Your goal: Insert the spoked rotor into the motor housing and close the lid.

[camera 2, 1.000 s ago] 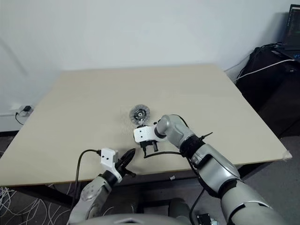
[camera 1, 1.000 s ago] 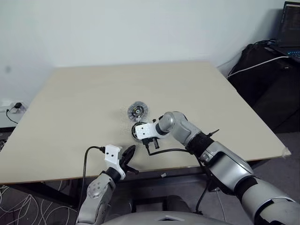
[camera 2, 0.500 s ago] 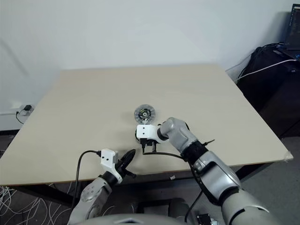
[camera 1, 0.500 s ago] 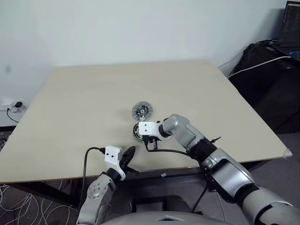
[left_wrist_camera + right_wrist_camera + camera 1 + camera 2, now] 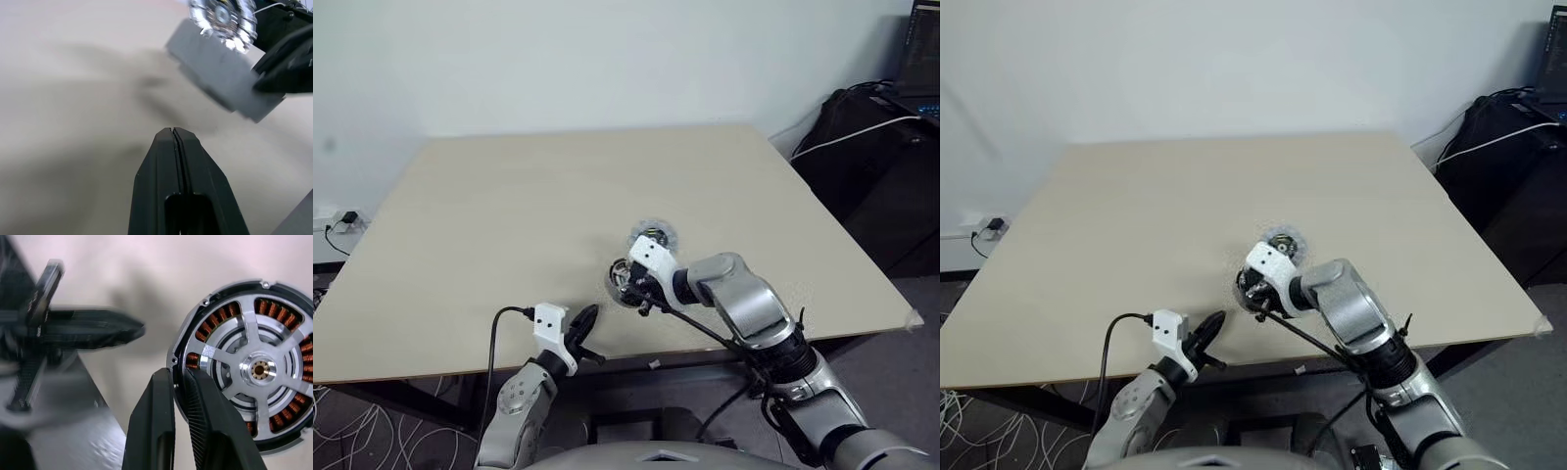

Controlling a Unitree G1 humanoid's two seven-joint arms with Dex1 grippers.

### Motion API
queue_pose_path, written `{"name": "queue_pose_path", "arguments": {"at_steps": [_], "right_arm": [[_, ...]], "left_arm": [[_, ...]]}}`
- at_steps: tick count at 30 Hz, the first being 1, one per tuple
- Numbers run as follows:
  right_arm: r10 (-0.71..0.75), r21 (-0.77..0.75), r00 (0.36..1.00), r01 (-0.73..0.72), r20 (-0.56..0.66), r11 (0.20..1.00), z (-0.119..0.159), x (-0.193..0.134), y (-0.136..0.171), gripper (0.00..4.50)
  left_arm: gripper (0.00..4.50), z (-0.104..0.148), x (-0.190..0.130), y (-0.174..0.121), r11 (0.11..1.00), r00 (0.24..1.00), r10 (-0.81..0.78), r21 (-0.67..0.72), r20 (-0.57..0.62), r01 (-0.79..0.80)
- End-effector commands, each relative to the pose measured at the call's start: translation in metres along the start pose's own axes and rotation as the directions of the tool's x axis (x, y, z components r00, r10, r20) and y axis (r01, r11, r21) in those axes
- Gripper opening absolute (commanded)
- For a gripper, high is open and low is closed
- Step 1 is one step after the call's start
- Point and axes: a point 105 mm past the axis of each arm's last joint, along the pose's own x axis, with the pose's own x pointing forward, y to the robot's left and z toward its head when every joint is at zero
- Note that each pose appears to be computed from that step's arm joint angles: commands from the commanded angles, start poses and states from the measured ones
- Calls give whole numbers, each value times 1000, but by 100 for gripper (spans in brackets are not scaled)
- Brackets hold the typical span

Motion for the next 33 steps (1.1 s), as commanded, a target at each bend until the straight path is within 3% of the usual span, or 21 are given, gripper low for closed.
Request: {"name": "queue_pose_path", "arguments": {"at_steps": [1,9,22,33], "right_arm": [[-39,158,996,25,86,987,21,-11,1,11],[-62,342,989,12,136,940,28,6,0,11],[-51,445,982,-36,182,895,21,14,16,11],[-138,566,983,47,119,823,14,18,11,11]], "left_arm": [[0,9,4,-5,999,999,-32,8,27,32],[0,8,4,-2,1000,999,-22,1,24,22],[0,5,2,0,1000,1000,-10,-19,21,10],[0,4,4,0,1000,1000,-19,-24,13,20]]}}
